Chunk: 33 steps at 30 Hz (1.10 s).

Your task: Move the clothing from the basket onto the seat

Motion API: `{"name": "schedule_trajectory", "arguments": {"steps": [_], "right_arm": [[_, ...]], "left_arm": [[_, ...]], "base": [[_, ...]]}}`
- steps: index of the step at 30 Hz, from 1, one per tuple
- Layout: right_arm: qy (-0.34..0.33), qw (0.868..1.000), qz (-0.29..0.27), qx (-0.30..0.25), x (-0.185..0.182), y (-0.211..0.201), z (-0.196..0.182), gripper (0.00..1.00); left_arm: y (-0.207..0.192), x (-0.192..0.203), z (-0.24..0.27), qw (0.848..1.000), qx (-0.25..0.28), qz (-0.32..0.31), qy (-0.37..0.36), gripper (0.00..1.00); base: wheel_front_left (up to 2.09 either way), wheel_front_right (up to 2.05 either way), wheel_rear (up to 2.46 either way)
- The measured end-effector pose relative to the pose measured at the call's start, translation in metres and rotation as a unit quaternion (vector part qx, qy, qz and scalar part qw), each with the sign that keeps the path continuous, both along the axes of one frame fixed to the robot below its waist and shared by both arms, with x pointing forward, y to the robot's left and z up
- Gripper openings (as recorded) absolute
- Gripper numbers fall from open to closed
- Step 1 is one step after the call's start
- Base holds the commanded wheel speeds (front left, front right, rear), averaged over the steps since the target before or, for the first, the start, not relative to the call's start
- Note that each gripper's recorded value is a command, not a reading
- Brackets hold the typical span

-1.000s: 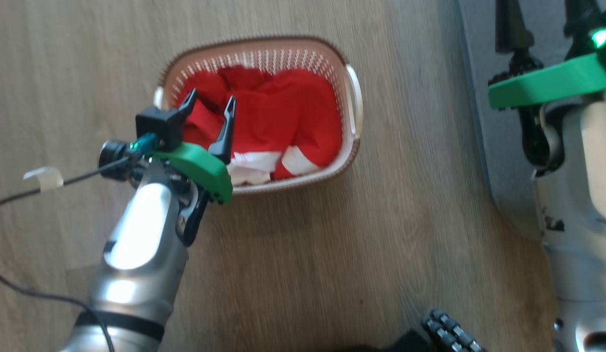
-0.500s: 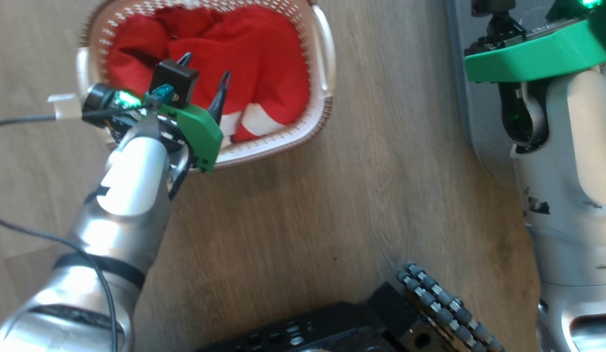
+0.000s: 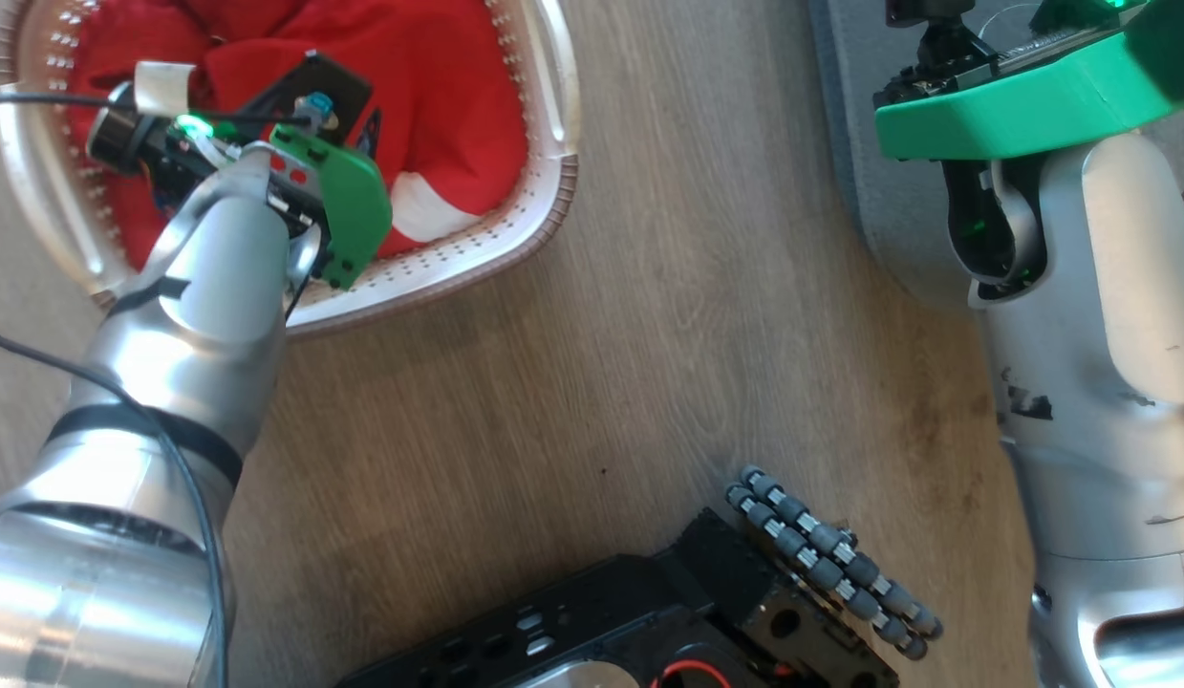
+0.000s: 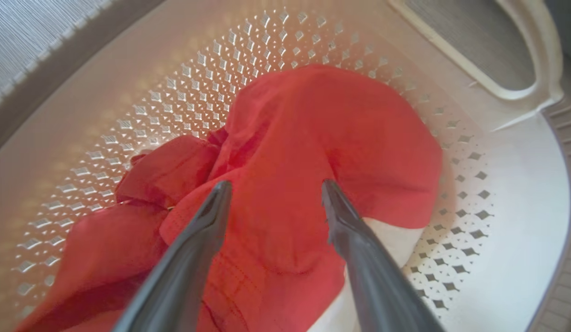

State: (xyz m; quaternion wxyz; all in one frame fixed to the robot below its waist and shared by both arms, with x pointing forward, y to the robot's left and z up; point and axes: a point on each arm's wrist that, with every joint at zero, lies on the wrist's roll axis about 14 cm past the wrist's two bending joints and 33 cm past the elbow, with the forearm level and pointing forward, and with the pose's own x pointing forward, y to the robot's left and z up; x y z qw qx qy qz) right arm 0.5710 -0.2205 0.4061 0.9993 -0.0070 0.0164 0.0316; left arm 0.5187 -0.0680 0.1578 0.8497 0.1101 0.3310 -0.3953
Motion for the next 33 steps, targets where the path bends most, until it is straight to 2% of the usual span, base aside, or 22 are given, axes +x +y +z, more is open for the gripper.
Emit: {"name": "schedule_trajectory", "arguments": {"steps": [5,10,15,23,30,31,33], "right_arm": [[0.007,1.0,-0.008,0.004,-0.004,-0.006,-0.004,1.0],[0.015,1.0,-0.016,0.012,-0.007,-0.012,-0.009,1.0],[0.024,0.999,-0.018,0.019,-0.011,-0.015,-0.014,1.0],[0.025,0.999,-0.024,0.02,-0.013,-0.019,-0.016,1.0],[0.027,0.999,-0.023,0.023,-0.012,-0.017,-0.019,1.0],[0.026,0.999,-0.023,0.024,-0.012,-0.017,-0.019,1.0],[0.026,0.999,-0.023,0.024,-0.012,-0.017,-0.019,1.0]], "left_arm": [[-0.014,0.007,-0.003,0.999,-0.024,0.021,0.023,1.0],[-0.025,0.005,-0.013,0.999,-0.017,0.012,0.043,1.0],[-0.026,0.006,-0.027,0.998,0.01,0.007,0.057,1.0],[-0.006,0.001,-0.053,0.992,0.09,0.012,0.089,1.0],[0.007,-0.006,-0.063,0.985,0.125,0.012,0.114,1.0],[0.009,-0.006,-0.064,0.985,0.129,0.013,0.116,0.97],[0.012,-0.006,-0.065,0.984,0.136,0.012,0.117,0.45]], "base": [[0.0,0.0,0.0],[0.0,0.0,0.0],[0.0,0.0,0.0],[0.0,0.0,0.0],[0.0,0.0,0.0],[0.0,0.0,0.0],[0.0,0.0,0.0]]}}
